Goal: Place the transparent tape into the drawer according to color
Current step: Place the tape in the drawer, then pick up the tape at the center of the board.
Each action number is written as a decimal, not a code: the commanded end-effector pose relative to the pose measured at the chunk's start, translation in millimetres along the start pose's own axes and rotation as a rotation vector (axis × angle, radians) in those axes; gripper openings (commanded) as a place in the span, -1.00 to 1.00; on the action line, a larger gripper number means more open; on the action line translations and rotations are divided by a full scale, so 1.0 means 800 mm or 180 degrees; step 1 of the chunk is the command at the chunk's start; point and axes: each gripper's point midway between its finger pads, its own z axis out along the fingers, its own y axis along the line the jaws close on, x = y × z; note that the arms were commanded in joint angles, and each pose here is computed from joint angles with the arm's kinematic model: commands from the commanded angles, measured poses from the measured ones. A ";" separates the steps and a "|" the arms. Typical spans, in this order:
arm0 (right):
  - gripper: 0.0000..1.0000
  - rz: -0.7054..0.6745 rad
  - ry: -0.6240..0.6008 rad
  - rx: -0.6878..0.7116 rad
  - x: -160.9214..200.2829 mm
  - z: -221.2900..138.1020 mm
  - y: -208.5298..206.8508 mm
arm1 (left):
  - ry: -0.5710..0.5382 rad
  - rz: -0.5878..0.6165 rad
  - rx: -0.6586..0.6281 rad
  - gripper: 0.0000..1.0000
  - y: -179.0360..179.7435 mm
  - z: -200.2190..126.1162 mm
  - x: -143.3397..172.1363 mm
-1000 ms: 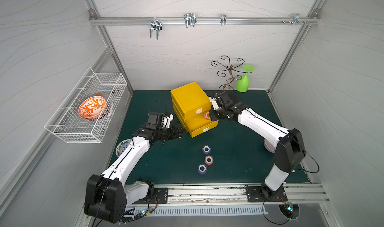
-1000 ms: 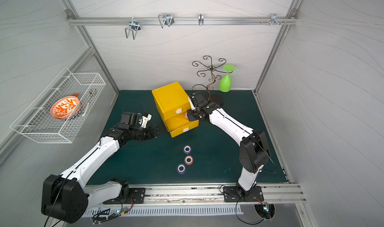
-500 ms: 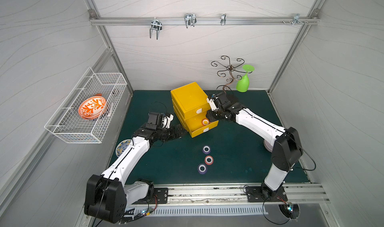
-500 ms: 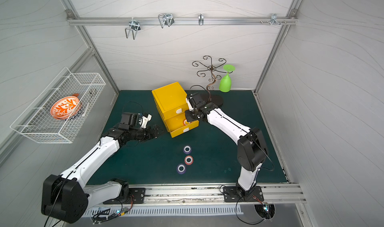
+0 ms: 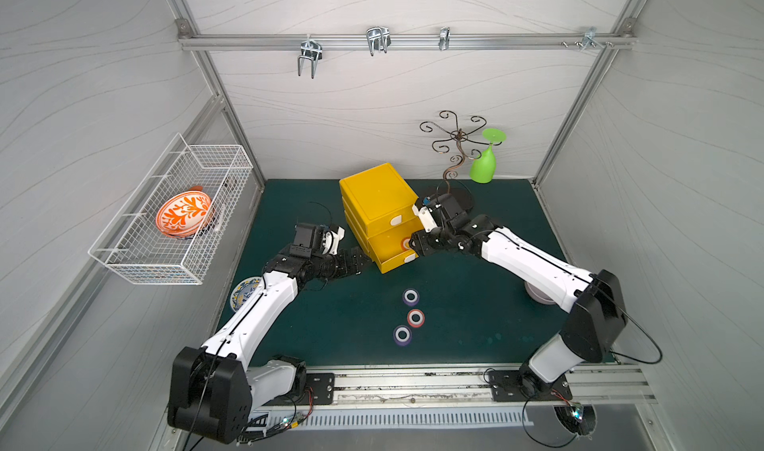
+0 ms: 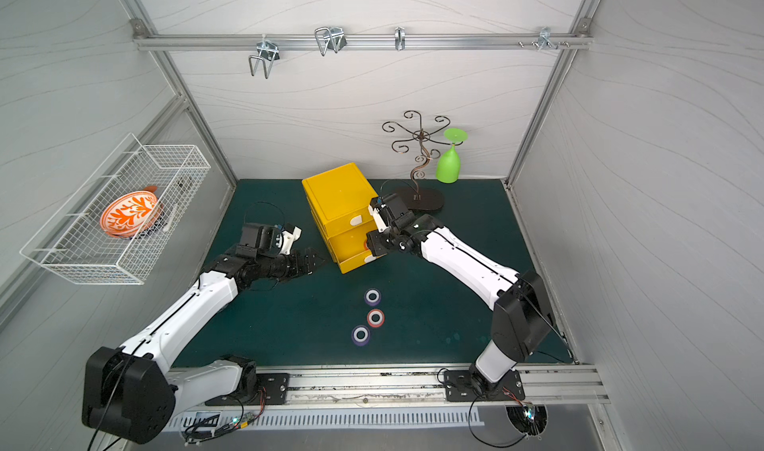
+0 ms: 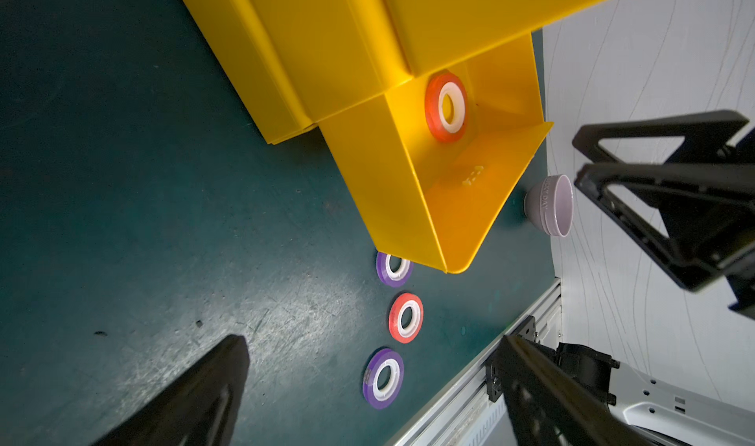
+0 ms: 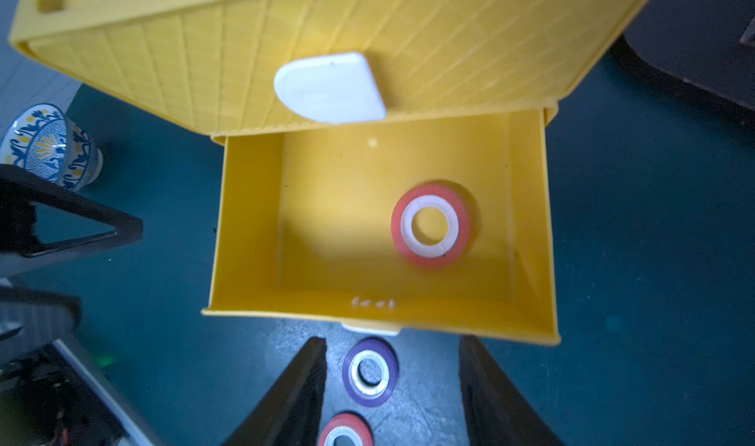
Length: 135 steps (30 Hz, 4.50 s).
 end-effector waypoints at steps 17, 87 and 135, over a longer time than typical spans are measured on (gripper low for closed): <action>0.89 0.0189 0.0467 -0.0214 0.127 -0.039 0.024 | -0.0078 0.0065 -0.0015 0.99 -0.002 -0.004 -0.010; 0.01 -0.0257 0.1433 0.0801 0.254 0.077 0.028 | -0.0062 0.0074 -0.0109 0.99 0.004 -0.008 -0.003; -1.00 -0.0022 0.1316 0.0706 0.238 0.044 0.019 | -0.0088 0.0080 -0.0129 0.99 0.005 -0.010 -0.004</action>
